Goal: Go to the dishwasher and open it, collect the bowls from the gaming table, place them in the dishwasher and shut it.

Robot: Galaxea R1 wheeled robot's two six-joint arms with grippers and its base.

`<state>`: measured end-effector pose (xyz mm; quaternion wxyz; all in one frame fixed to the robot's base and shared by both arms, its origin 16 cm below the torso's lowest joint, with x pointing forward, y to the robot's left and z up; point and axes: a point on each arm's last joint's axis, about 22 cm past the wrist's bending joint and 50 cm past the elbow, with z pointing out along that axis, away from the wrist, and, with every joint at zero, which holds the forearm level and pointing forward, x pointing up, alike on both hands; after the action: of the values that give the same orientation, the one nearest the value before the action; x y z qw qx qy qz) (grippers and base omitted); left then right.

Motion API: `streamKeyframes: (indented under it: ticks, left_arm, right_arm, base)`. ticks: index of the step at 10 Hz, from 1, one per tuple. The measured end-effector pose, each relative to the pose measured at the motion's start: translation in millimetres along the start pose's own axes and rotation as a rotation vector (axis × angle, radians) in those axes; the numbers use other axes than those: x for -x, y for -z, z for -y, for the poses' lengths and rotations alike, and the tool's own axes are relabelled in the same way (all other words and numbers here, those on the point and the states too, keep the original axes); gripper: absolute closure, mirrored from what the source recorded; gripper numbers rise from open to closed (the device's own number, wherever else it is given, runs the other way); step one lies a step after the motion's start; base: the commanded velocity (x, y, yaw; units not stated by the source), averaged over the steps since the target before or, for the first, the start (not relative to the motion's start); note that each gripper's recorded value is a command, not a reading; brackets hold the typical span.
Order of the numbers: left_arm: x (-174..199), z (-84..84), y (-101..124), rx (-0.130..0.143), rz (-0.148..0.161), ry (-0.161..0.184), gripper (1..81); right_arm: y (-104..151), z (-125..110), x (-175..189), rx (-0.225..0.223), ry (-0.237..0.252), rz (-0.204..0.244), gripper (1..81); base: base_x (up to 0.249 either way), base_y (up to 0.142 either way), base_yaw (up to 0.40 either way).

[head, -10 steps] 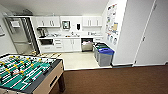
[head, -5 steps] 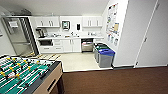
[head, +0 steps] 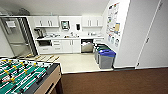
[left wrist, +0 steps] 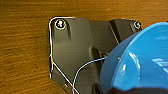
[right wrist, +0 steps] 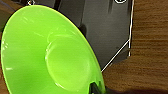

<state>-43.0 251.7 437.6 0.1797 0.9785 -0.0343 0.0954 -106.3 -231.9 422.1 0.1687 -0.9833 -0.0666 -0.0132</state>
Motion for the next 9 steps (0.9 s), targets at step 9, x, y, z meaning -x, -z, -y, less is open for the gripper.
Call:
streamKeyframes:
  ticks: [9]
  left_arm:
    - [7.2, 1.4, 1.9, -0.003, 0.009, 0.002, 81.1]
  right_arm:
    - [-0.4, 2.3, 6.9, 0.001, -0.001, 0.011, 81.1]
  base:
    - [0.144, 0.000, 0.000]
